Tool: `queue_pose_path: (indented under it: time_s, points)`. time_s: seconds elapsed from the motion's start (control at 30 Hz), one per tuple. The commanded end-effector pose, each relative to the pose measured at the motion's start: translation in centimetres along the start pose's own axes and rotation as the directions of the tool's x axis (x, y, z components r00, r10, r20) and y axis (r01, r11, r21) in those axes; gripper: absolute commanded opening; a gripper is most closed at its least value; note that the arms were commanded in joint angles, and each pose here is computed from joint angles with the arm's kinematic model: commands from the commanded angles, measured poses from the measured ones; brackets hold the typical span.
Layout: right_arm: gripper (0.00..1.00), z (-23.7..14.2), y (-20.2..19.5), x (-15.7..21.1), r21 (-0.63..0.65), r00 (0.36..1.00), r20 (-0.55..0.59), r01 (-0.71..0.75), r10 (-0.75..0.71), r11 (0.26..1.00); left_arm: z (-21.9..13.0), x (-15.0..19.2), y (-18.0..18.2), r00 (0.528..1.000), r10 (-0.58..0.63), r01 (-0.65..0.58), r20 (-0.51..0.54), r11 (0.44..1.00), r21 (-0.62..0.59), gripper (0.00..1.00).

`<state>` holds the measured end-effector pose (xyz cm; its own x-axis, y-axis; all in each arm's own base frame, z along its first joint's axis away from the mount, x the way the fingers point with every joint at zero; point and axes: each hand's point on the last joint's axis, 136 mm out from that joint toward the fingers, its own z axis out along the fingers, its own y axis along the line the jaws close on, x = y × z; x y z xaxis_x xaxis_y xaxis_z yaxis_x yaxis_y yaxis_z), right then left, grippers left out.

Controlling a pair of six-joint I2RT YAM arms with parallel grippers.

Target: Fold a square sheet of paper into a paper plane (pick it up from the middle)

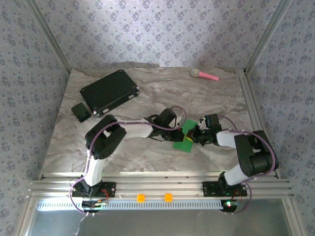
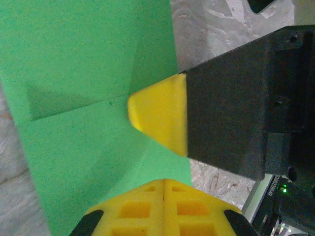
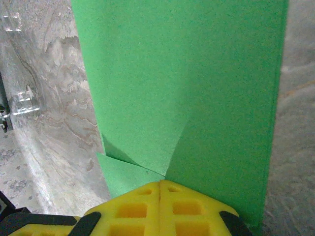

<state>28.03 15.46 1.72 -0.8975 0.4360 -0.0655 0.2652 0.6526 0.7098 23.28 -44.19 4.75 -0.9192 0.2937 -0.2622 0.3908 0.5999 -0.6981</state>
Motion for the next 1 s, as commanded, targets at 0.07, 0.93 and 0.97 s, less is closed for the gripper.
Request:
queue_pose_path:
  time_s: [0.07, 0.93, 0.97]
  points:
    - [0.0, 0.3, -4.3, 1.5, 0.139, 0.998, -0.03, -0.054, 0.059, 0.989, 0.4, 3.5, 2.1, 0.985, 0.034, -0.038, -0.166, 0.999, -0.02, 0.0]
    - [0.0, 2.1, -1.0, 1.0, 0.057, 0.961, -0.166, 0.233, -0.221, 0.971, -5.0, 0.7, 0.8, 1.0, 0.012, -0.012, 0.02, 1.0, 0.003, 0.03]
    - [0.0, 2.2, -0.7, 1.0, 0.058, 0.955, -0.176, 0.253, -0.239, 0.966, -5.3, 0.3, 1.0, 0.999, -0.001, 0.001, 0.041, 1.0, 0.002, 0.03]
